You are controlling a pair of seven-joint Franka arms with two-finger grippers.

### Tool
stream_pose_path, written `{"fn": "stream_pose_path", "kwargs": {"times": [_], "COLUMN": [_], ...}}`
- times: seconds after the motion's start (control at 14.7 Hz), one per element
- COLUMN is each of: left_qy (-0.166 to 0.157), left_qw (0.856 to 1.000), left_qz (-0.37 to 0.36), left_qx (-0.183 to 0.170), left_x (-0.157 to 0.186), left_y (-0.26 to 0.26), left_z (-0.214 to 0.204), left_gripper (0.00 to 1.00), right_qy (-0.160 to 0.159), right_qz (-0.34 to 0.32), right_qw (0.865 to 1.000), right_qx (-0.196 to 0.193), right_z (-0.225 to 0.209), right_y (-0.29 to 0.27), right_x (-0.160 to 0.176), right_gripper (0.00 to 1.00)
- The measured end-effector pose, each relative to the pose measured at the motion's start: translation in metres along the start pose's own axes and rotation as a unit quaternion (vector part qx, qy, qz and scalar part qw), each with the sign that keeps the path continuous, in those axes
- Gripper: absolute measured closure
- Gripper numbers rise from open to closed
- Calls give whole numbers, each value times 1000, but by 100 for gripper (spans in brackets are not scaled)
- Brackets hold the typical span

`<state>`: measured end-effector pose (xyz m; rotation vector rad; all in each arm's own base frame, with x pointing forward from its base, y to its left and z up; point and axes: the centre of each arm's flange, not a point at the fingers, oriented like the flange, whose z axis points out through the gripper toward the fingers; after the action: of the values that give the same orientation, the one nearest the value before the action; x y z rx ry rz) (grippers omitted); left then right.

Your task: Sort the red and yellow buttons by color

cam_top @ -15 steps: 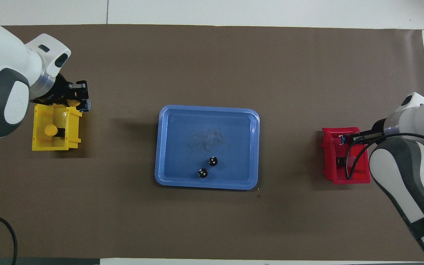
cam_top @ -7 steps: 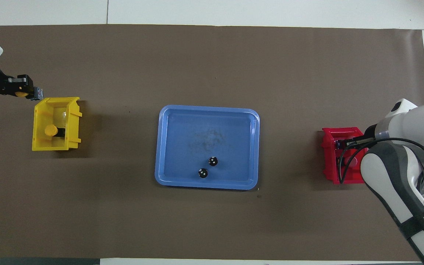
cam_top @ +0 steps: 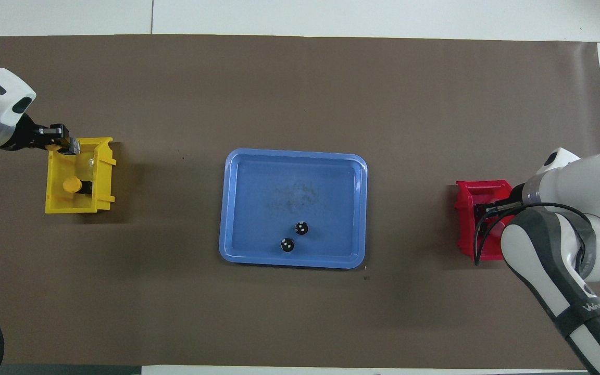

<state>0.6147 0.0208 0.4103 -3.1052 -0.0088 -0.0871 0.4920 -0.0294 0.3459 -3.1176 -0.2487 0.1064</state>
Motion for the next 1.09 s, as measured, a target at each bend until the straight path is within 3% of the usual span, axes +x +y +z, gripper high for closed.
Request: {"fn": "stream_pose_path", "kwargs": {"times": [0.2,0.48,0.68,0.95,1.02,1.09], "left_qy": [2,6,10,12,14,13], "left_qw": [1000,1000,1000,1000,1000,1000], "left_qz": [0,6,10,10,9,9], "left_qx": [-1,-2,-2,-2,-2,-2], "left_x": [-9,-19,-21,-20,-17,-13], "left_y": [0,8,12,12,11,11], "left_z": [12,33,44,40,34,22], "left_gripper": [59,59,59,20,7,0], "right_qy": [0,6,1,-9,-12,-14], "right_qz": [0,4,5,5,6,6], "right_qw": [1000,1000,1000,1000,1000,1000], "right_qx": [0,-1,0,2,3,4], "right_z": [0,-16,-63,-145,-165,-185], "right_y": [0,5,10,13,12,12], "right_x": [0,7,22,31,30,27], "right_gripper": [35,33,33,27,17,7]}}
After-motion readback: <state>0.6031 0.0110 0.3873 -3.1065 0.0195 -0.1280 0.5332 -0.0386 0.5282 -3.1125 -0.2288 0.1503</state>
